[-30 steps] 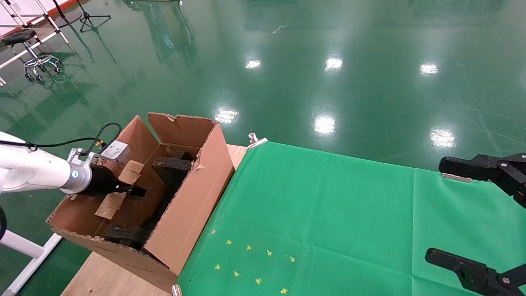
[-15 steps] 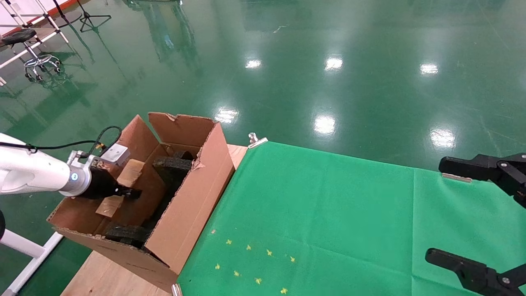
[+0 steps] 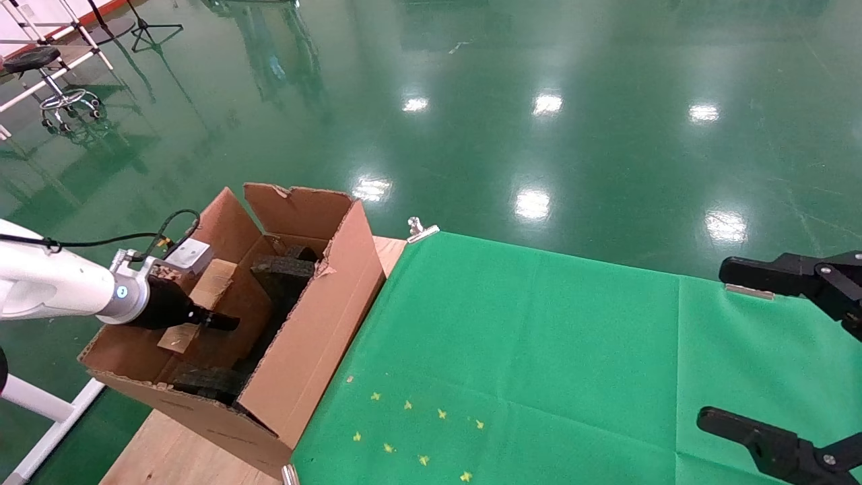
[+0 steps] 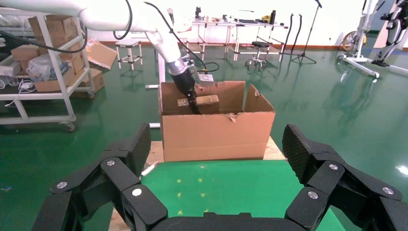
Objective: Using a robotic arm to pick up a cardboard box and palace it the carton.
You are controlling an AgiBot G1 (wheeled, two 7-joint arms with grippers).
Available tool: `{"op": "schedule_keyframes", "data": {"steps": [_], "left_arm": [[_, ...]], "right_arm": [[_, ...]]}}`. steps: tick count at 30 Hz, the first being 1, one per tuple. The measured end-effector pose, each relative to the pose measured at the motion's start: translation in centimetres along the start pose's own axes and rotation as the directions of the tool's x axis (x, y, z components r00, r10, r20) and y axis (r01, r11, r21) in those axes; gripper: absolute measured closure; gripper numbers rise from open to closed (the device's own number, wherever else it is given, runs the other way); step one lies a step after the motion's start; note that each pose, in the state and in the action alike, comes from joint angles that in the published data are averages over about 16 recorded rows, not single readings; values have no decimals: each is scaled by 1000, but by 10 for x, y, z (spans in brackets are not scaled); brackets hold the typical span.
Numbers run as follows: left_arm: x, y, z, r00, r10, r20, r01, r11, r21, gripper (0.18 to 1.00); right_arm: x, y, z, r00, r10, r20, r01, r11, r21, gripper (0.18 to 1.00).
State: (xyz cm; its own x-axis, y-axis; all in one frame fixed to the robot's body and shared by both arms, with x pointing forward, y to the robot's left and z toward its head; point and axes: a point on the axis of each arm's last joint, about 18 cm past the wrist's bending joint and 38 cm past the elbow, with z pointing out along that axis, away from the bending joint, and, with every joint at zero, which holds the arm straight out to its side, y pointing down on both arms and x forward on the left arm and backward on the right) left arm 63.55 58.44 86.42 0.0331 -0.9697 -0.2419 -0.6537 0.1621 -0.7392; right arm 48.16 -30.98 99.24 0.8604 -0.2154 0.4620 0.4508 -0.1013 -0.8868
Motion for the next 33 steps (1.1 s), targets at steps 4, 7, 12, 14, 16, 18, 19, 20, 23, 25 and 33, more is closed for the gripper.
{"op": "schedule_keyframes", "data": {"steps": [4,7,12,14,16,18,19,20,23,25,33], "left_arm": [[-1,-3,-2,1000,1,-2,-1,1000,8,430],[-2,-7,-5,1000,6,-6,-6,1000,21,373],[-4,-17,-15,1000,17,-22,-15,998,54,293],[-5,-22,-20,999,23,-33,-21,997,76,264],[-6,-28,-27,998,32,-47,-27,994,102,242],[-7,-35,-34,997,42,-66,-32,990,135,228],[-7,-38,-39,996,48,-78,-35,988,154,220],[-6,-41,-43,995,54,-90,-38,984,173,212],[-5,-49,-56,989,73,-127,-42,972,230,198],[-4,-54,-65,985,92,-147,-50,963,265,192],[4,-62,-93,967,170,-190,-95,931,353,183]], "right_arm": [[0,0,0,1000,0,0,0,1000,0,178],[0,0,0,1000,0,0,0,1000,0,178],[0,0,0,1000,0,0,0,1000,0,178],[0,0,0,1000,0,0,0,1000,0,178],[0,0,0,1000,0,0,0,1000,0,178],[0,0,0,1000,0,0,0,1000,0,178],[0,0,0,1000,0,0,0,1000,0,178],[0,0,0,1000,0,0,0,1000,0,178],[0,0,0,1000,0,0,0,1000,0,178],[0,0,0,1000,0,0,0,1000,0,178],[0,0,0,1000,0,0,0,1000,0,178]]}}
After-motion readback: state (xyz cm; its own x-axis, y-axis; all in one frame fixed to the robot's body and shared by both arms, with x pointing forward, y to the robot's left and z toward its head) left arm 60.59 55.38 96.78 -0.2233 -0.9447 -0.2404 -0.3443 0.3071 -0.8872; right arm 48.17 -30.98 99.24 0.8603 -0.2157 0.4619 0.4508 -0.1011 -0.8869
